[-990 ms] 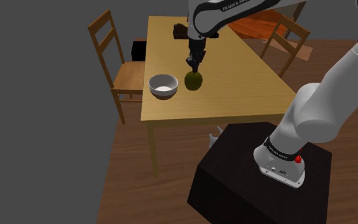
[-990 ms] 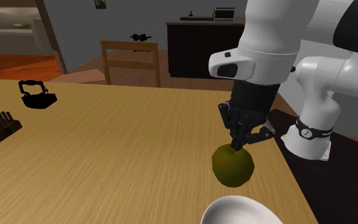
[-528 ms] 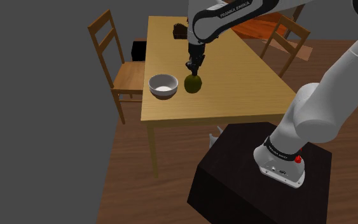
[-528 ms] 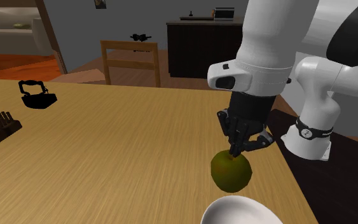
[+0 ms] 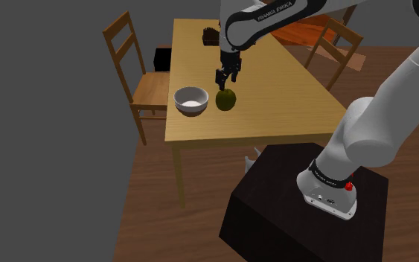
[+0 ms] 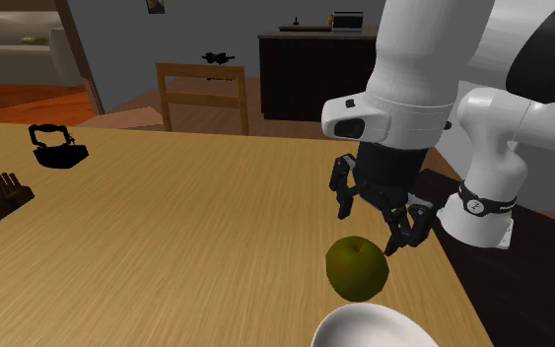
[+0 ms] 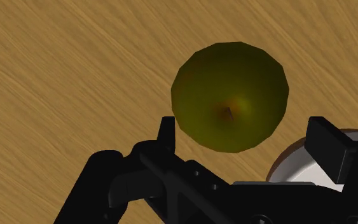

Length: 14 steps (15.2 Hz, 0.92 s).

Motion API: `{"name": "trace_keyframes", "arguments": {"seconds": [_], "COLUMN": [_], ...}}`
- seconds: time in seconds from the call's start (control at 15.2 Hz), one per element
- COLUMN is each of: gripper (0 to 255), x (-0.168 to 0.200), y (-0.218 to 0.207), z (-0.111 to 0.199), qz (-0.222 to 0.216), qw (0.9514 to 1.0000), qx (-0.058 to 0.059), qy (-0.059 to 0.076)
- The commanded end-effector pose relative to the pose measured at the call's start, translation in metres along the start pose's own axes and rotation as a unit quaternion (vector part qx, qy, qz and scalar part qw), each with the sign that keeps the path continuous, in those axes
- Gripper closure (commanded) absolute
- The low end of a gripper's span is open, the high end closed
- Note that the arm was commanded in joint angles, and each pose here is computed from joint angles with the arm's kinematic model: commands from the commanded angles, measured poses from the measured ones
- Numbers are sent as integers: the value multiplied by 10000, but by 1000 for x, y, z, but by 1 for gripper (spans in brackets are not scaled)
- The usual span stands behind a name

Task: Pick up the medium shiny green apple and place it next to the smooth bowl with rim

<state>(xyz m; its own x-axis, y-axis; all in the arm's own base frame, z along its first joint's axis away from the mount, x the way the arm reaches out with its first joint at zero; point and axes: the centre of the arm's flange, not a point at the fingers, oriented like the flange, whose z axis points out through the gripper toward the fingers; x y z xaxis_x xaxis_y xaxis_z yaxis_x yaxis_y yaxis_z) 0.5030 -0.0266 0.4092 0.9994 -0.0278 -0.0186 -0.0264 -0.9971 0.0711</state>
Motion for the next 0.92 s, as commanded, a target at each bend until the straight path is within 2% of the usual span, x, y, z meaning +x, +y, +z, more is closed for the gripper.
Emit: {"name": "trace_keyframes", "arguments": {"seconds": [0.0,0.07,0.33,0.86], "gripper": [0,0,0,0], "x": [0,0,0,0], "y": [0,0,0,0], "z": [0,0,-50,-50], "qz": [0,0,0,0], "qw": [10000,10000,10000,10000], "qx": [0,0,0,0], "qy": [0,0,0,0]}}
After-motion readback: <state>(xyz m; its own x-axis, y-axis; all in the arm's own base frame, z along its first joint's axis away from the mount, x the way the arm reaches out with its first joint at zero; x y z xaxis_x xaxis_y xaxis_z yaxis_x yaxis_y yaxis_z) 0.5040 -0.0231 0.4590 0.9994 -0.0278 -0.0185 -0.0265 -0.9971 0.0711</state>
